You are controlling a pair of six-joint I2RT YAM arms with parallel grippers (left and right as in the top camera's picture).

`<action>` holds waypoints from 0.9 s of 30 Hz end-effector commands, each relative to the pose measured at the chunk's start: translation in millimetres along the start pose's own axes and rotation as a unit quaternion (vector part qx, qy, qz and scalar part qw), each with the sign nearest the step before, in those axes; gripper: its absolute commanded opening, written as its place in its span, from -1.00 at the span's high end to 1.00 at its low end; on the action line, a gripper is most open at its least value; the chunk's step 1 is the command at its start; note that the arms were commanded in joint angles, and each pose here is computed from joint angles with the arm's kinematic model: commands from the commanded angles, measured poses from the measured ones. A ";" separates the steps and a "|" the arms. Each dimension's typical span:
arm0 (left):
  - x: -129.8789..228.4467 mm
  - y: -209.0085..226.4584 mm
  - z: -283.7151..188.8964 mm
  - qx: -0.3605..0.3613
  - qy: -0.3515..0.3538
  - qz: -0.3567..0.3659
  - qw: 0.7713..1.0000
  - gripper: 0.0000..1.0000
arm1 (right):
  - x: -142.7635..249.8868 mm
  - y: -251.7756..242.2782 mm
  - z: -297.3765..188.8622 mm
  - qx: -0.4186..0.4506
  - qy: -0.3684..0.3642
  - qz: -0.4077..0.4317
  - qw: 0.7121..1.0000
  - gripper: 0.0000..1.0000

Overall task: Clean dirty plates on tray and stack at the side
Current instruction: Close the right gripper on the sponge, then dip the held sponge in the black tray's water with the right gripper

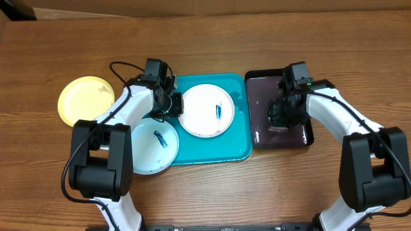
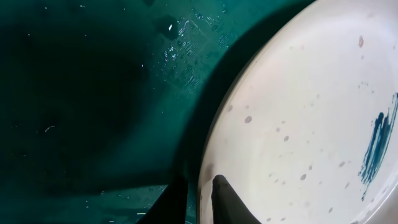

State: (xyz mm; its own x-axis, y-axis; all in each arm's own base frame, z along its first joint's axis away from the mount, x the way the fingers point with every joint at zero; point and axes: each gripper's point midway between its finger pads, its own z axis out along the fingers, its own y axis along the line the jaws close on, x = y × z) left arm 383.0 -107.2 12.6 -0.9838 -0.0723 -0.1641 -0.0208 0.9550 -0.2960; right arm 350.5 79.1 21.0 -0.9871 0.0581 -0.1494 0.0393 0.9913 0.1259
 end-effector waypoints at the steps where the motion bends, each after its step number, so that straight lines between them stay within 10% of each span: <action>1: 4.6 1.3 3.3 -0.001 0.007 -0.008 1.000 0.65 | -11.7 -0.8 -4.6 0.013 -0.019 -0.003 1.000 -0.18; 27: 4.6 1.3 3.3 -0.001 0.007 -0.008 1.000 0.65 | -14.8 8.6 -4.0 0.062 -0.043 -0.033 0.997 0.24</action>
State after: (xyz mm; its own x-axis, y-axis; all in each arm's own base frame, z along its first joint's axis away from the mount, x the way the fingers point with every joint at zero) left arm 383.0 -107.2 12.6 -0.9838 -0.0723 -0.1641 -0.0208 0.9550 -0.2960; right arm 356.2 84.8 21.9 -0.9779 -0.0016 -0.2093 -0.0020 1.0000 0.0019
